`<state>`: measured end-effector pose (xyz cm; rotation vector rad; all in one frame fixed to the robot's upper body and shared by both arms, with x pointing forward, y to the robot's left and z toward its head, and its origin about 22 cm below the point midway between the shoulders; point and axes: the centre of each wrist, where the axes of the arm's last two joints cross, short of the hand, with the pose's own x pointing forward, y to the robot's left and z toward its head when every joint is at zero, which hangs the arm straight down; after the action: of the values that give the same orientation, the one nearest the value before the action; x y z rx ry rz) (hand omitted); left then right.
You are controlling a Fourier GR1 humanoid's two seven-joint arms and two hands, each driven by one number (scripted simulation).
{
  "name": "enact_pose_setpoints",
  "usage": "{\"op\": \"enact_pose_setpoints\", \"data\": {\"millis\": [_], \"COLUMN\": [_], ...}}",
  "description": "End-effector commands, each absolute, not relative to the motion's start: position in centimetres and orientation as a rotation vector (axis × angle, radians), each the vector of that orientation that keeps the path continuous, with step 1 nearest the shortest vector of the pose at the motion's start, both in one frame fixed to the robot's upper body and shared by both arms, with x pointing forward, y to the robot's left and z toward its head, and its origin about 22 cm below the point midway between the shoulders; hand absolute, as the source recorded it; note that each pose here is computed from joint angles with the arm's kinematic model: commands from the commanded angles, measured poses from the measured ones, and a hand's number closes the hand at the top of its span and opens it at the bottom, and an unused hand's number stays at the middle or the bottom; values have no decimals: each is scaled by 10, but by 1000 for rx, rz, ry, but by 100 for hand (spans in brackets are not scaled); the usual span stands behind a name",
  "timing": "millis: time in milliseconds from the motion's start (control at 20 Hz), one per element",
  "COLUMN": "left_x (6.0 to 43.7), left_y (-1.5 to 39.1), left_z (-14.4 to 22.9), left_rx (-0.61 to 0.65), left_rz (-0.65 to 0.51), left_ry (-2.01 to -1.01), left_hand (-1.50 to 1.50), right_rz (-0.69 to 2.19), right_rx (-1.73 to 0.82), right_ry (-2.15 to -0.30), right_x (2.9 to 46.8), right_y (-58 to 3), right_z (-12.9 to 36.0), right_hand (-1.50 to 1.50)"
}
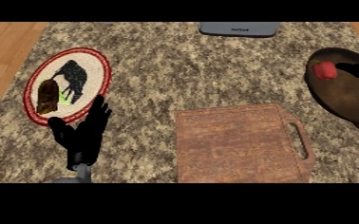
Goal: Pick the bell pepper from the cutting board and place it in the pan
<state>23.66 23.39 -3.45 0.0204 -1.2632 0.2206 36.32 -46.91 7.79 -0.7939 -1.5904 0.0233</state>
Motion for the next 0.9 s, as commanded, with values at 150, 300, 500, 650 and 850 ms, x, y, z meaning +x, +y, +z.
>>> {"op": "enact_pose_setpoints", "data": {"millis": [150,300,500,650,850], "left_x": [236,224,227,227,222], "left_y": [250,229,234,239,258], "left_z": [-35,-39,-50,-41,-44], "left_rx": [41,26,48,46,66], "left_rz": [239,239,238,242,229], "left_ry": [-1237,-1244,-1238,-1242,-1238], "left_hand": [0,0,0,0,0], "right_rz": [-106,-91,-33,-8,-32], "right_rx": [-488,-412,-300,-323,-331], "right_ry": [-1714,-1758,-1764,-1760,-1734], "right_x": [325,294,275,269,263], "right_y": [-511,-532,-543,-554,-556], "right_z": [72,58,49,63,57], "right_hand": [-150,-150,-150,-150,-150]}}
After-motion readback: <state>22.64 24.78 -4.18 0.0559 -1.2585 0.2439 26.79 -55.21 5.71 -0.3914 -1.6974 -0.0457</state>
